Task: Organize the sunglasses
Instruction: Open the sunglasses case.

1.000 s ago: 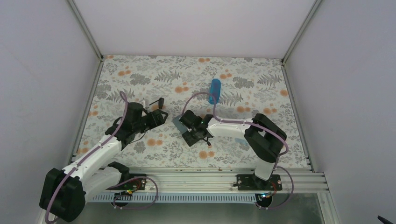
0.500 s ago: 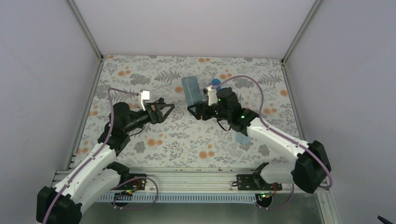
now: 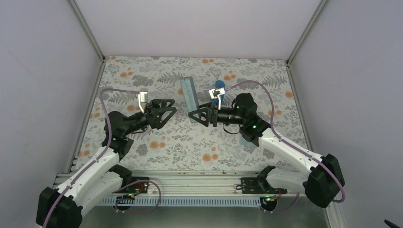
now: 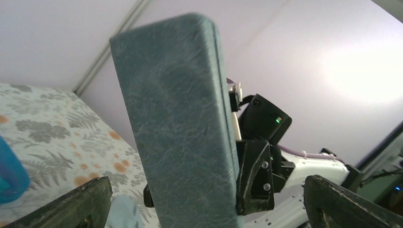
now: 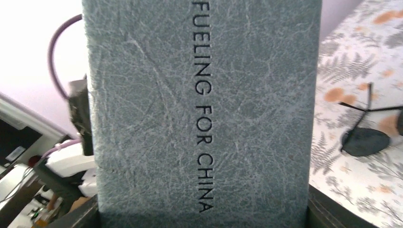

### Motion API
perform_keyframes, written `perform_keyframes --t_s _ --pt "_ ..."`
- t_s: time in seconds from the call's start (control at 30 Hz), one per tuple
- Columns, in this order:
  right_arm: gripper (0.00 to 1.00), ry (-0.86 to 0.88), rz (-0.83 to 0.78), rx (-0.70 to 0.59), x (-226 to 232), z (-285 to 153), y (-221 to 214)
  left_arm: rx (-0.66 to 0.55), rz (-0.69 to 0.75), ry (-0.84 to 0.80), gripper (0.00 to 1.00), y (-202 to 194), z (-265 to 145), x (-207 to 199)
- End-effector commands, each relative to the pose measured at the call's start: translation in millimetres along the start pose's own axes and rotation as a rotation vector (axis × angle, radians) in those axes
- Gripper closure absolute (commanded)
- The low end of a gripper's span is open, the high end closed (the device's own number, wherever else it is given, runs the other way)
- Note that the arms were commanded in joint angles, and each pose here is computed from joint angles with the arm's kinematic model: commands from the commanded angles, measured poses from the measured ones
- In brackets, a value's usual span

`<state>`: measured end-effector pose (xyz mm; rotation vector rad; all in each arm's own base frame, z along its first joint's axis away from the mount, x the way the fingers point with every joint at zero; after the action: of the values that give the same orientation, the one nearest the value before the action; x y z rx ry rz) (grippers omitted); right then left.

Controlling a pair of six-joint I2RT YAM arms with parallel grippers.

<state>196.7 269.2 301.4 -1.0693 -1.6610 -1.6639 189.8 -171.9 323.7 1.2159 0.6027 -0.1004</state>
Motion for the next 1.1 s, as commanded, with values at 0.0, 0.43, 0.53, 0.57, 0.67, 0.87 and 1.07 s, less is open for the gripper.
perform_keyframes --t_s 0.0,0.43,0.53,0.57,0.67,0.87,1.07 --pt "0.50 0.195 -0.068 0.015 38 -5 9 -0.016 0.033 -0.130 0.00 7 6 -22" --pt "0.50 0.220 -0.069 0.123 36 3 -1 0.075 -0.080 -0.243 0.01 -1 42 -27" --pt "0.51 0.216 -0.068 0.128 35 3 -2 0.080 -0.123 -0.212 0.08 -5 45 -18" --pt "0.51 0.216 -0.068 0.129 36 3 -2 0.080 -0.131 -0.207 0.10 -6 46 -17" --pt "0.50 0.214 -0.065 0.131 35 2 -3 0.083 -0.151 -0.184 0.19 -8 47 -13" --pt "0.48 0.207 -0.058 0.129 34 3 -3 0.100 -0.159 -0.157 0.39 -12 47 -9" --pt "0.19 0.116 -0.070 0.069 29 0 6 0.123 -0.132 -0.137 0.46 -13 45 -9"
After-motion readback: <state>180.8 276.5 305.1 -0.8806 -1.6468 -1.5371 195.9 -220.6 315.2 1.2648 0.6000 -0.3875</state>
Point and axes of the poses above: each gripper's point midway between its finger pads, its own z axis out along the fingers, its own x axis along the line the jaws close on, y = z × x, the point moved 5 cm from there along -z, back along the fingers, and after that the axes turned 12 degrees about z, right-handed, at the moved point
